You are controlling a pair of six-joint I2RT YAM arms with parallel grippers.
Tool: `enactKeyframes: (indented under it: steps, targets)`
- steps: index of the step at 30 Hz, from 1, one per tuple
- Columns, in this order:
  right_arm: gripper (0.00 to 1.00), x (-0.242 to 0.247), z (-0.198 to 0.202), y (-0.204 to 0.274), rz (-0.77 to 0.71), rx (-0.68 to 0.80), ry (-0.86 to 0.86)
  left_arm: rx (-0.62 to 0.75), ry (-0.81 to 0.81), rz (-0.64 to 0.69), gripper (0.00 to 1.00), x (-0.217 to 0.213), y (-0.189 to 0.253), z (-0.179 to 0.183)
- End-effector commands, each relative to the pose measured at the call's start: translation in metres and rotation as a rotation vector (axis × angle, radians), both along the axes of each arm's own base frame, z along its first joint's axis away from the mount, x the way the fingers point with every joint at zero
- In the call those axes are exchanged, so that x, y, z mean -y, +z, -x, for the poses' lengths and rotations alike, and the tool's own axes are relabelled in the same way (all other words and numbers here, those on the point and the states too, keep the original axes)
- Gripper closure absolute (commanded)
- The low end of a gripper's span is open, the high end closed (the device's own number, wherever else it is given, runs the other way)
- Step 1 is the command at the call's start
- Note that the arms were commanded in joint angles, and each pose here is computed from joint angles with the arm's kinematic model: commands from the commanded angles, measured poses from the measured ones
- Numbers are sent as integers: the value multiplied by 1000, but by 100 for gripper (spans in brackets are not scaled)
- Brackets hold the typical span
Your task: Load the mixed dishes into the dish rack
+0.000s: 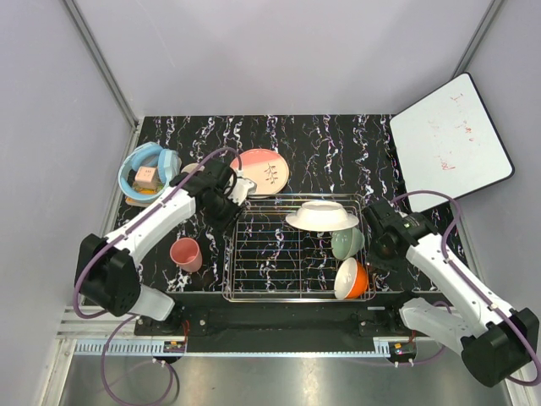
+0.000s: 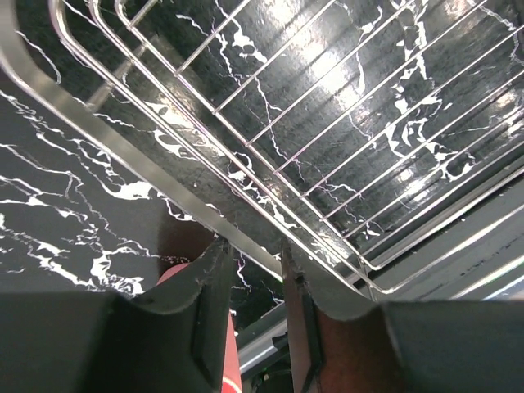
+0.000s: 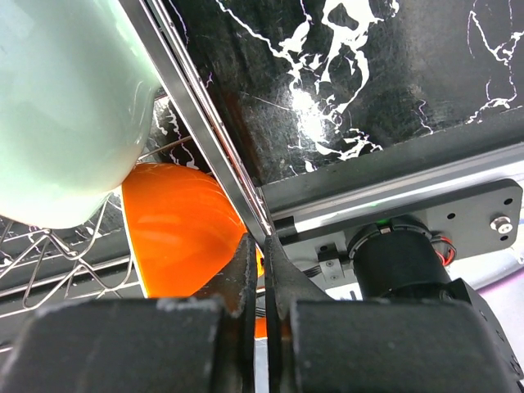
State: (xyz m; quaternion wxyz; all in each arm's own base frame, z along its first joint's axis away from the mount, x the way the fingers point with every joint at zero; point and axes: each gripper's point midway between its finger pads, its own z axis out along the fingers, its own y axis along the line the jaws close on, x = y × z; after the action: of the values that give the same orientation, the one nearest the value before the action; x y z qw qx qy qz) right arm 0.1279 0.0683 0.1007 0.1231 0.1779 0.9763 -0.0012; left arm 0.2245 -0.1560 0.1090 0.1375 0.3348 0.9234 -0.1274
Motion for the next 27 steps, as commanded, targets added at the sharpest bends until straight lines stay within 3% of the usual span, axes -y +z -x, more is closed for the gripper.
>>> enactKeyframes:
  steps: [1, 10, 11, 12, 15, 22, 27]
  targets:
    - [100, -38, -31, 27, -170, 107, -39, 91, -17, 121, 68, 28, 40, -23]
    - [100, -42, -32, 35, -193, 121, -31, 50, -13, 109, 68, 25, 35, -14]
    - [100, -41, -30, 33, -191, 115, -32, 42, -13, 100, 62, 22, 31, -10]
    - [100, -39, -27, 30, -187, 109, -38, 34, -13, 79, 41, 16, 25, -4]
    - [100, -38, -26, 27, -188, 110, -38, 19, -17, 41, 26, 3, 17, 10]
    - [100, -39, -27, 26, -184, 108, -34, 6, -13, 24, 22, -8, 10, 26]
    - [100, -38, -28, 28, -184, 114, -34, -75, -35, 26, 32, 0, -6, 32]
